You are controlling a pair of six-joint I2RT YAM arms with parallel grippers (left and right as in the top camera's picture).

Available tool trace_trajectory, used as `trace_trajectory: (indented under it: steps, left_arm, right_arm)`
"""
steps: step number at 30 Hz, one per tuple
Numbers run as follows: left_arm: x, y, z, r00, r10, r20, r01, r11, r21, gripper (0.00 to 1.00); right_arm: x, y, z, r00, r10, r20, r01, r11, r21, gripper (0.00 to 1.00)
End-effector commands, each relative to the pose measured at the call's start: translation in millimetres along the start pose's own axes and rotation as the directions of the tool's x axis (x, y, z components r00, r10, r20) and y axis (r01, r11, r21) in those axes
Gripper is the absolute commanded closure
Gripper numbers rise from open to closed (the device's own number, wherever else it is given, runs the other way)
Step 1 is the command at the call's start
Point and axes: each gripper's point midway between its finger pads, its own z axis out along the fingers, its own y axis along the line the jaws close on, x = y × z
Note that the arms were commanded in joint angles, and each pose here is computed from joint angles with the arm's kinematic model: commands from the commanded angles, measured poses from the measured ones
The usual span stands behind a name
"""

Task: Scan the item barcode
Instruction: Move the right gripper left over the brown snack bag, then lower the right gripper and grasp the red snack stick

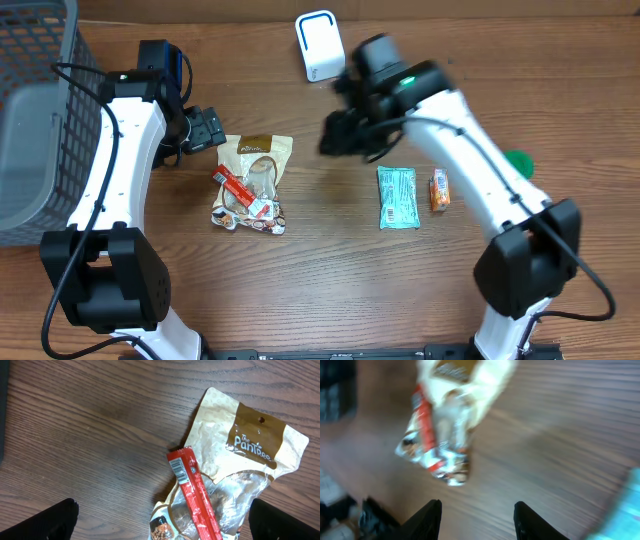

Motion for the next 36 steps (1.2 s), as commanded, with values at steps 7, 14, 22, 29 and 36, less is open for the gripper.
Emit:
trace_trajectory:
  steps: [7, 14, 22, 29, 36]
  left_arm:
    - [-6, -1, -6, 1.0, 0.013, 0.026, -0.013, 1.0, 0.005, 0.0]
    - [-6, -1, -6, 1.0, 0.013, 0.025, -0.013, 1.0, 0.005, 0.0]
    - [-6, -1, -6, 1.0, 0.013, 0.026, -0.013, 1.0, 0.005, 0.0]
    - [-6, -1, -6, 1.0, 0.013, 0.026, -0.013, 1.0, 0.005, 0.0]
    - [-6, -1, -6, 1.0, 0.013, 0.026, -0.013, 1.0, 0.005, 0.0]
  right_arm:
    - [34, 61, 76, 0.974, -0.211, -0.089, 0.215, 0.976, 0.035, 0.51]
    - [35, 68, 116, 0.957, -0.28, -0.08, 0.288, 0.952, 0.104, 0.51]
    - [27, 67, 133, 0.958, -0.282, -0.058, 0.287, 0.953, 0.099, 0.51]
    - [33, 66, 148, 0.956, -0.282, -0.083, 0.289, 0.953, 0.091, 0.51]
    - [40, 56, 169, 0.955, -0.271, -0.123, 0.284, 0.953, 0.103, 0.53]
